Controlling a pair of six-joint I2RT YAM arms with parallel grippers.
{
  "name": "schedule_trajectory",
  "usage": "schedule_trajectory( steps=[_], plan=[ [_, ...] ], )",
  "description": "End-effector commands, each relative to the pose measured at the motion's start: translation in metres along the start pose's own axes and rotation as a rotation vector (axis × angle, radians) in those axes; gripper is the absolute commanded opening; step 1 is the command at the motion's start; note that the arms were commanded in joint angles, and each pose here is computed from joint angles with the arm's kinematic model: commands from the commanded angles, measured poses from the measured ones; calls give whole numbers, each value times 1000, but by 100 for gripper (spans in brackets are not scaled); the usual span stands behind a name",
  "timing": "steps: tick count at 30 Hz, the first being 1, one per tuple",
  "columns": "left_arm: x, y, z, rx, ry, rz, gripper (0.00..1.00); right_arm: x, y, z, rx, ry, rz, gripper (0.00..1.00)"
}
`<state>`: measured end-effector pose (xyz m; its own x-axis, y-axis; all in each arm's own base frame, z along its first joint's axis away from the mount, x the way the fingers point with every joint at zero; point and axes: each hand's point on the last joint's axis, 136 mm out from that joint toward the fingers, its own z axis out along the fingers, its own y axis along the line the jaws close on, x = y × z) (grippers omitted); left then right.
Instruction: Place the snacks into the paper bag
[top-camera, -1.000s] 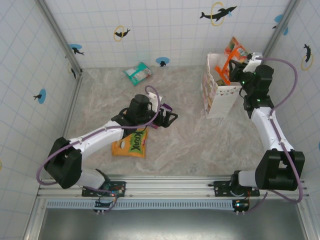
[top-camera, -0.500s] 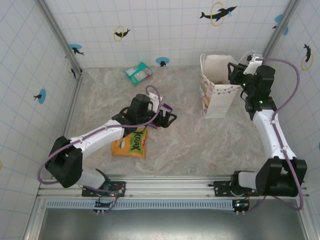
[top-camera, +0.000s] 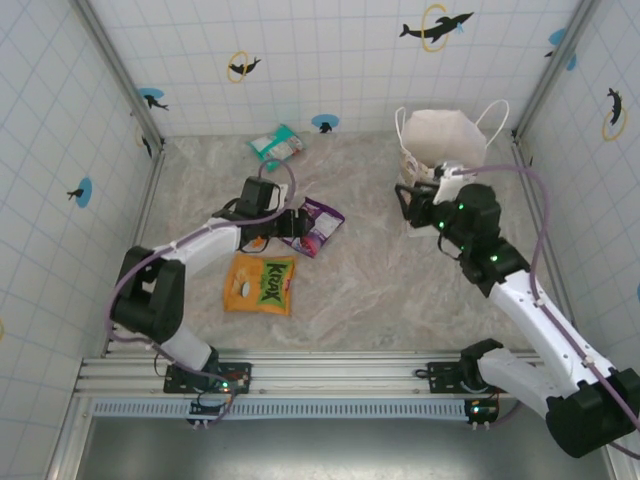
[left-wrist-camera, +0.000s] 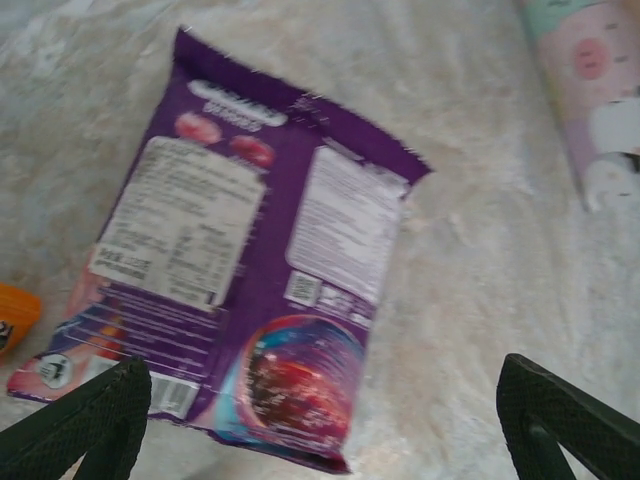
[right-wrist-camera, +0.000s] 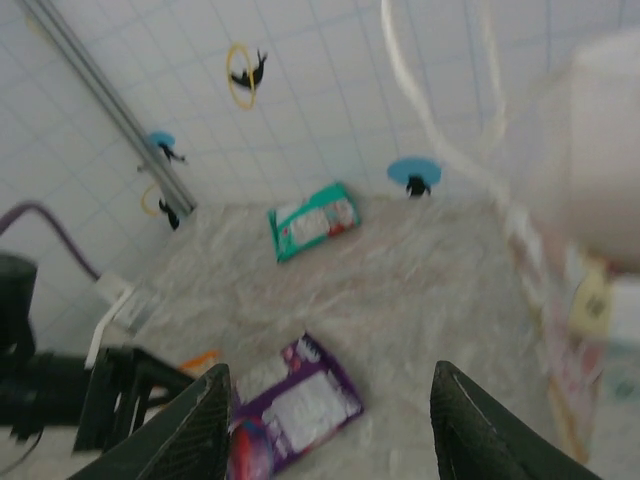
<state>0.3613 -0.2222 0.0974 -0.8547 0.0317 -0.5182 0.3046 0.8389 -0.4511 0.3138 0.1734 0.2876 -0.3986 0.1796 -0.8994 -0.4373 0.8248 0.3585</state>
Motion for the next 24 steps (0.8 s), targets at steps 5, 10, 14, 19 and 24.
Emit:
schedule_trajectory(
  steps=[5,10,14,19,24],
  plan=[
    [-34,31,25,-102,8,0,90,61,14,3,-15,113,41,56],
    [-33,56,46,-209,66,33,89,75,16,1,-27,127,62,56],
    [-24,64,59,-219,110,33,88,82,13,-3,-27,132,78,57],
    [-8,63,73,-170,165,9,86,93,11,-5,-33,147,100,57],
    [6,51,79,-103,175,-6,84,102,6,-6,-19,155,106,57]
  ],
)
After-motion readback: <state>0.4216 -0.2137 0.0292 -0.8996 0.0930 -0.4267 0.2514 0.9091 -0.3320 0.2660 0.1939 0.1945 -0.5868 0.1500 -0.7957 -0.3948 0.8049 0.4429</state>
